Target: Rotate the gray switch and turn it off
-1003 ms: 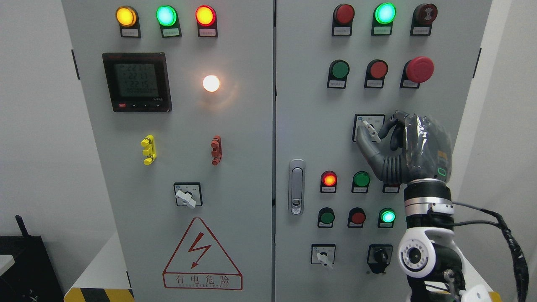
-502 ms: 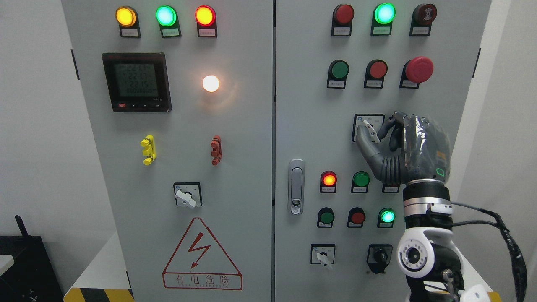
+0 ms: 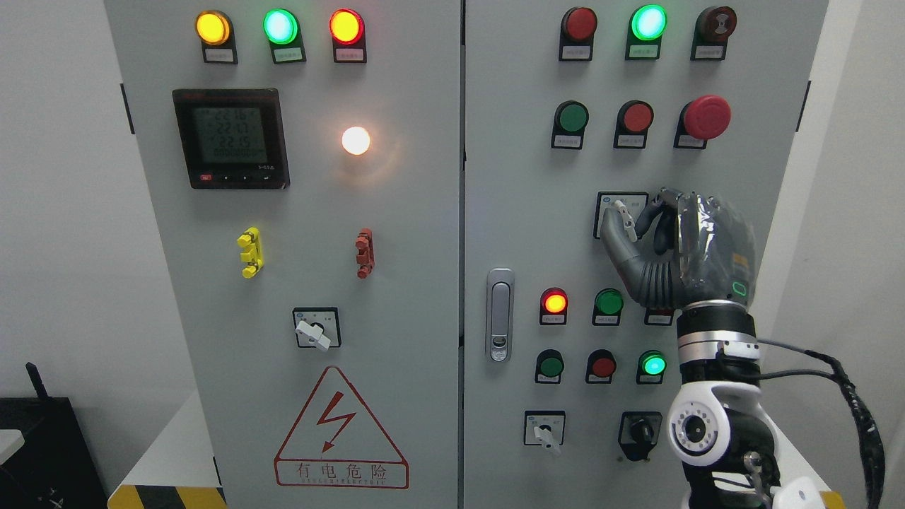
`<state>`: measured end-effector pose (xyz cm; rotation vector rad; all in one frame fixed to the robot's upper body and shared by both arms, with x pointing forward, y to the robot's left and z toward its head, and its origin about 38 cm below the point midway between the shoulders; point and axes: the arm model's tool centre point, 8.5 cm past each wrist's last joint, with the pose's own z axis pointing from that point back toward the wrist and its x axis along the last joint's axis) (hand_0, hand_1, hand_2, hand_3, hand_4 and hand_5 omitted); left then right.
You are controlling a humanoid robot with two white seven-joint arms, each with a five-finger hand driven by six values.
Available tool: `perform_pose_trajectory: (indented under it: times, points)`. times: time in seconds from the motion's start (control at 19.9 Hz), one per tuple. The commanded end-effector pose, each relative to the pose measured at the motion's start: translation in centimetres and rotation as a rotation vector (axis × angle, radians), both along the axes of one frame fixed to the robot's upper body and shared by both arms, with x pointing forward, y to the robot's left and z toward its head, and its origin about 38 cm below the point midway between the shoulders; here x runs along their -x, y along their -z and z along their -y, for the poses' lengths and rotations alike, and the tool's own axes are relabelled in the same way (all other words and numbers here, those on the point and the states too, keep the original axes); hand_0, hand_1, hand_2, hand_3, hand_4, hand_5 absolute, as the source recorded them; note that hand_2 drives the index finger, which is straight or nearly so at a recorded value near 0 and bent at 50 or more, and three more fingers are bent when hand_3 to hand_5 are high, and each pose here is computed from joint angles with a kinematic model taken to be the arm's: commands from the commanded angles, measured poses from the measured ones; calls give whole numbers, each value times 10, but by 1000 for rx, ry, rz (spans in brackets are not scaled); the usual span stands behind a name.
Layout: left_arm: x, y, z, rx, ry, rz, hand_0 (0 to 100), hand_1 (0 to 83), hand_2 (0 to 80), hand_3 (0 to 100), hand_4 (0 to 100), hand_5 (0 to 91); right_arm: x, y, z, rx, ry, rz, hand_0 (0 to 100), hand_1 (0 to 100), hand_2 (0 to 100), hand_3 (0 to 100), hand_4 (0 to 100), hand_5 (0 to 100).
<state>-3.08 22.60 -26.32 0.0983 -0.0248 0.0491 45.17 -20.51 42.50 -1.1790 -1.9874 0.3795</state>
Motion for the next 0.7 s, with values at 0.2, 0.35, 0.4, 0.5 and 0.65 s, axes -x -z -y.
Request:
perform_pose_trajectory:
  times: [0.2, 0.35, 0.4, 0.5, 0.65]
  points:
    - [5, 0, 0, -1, 1, -15, 120, 389, 0, 0, 0, 0, -1, 1, 0, -1, 2, -2, 519, 340, 728, 997, 939, 1000]
    - [5, -1, 0, -3, 1, -15, 120, 389, 0, 0, 0, 0, -1, 1, 0, 0, 3, -4, 530, 335, 731, 998, 940, 1000]
    - [5, 0, 0, -1, 1, -15, 120, 389, 0, 0, 0, 0, -1, 0, 0, 0, 3, -2, 531, 334, 733, 1000, 941, 1000]
    - [5, 0, 0, -1, 1, -15, 120, 389, 0, 0, 0, 0, -1, 1, 0, -1, 2, -4, 533, 333, 734, 1000, 941, 1000]
    - [5, 0, 0, -1, 1, -15, 120, 389, 0, 0, 0, 0, -1, -1, 1, -1, 4, 1, 535, 332, 734, 1000, 942, 1000]
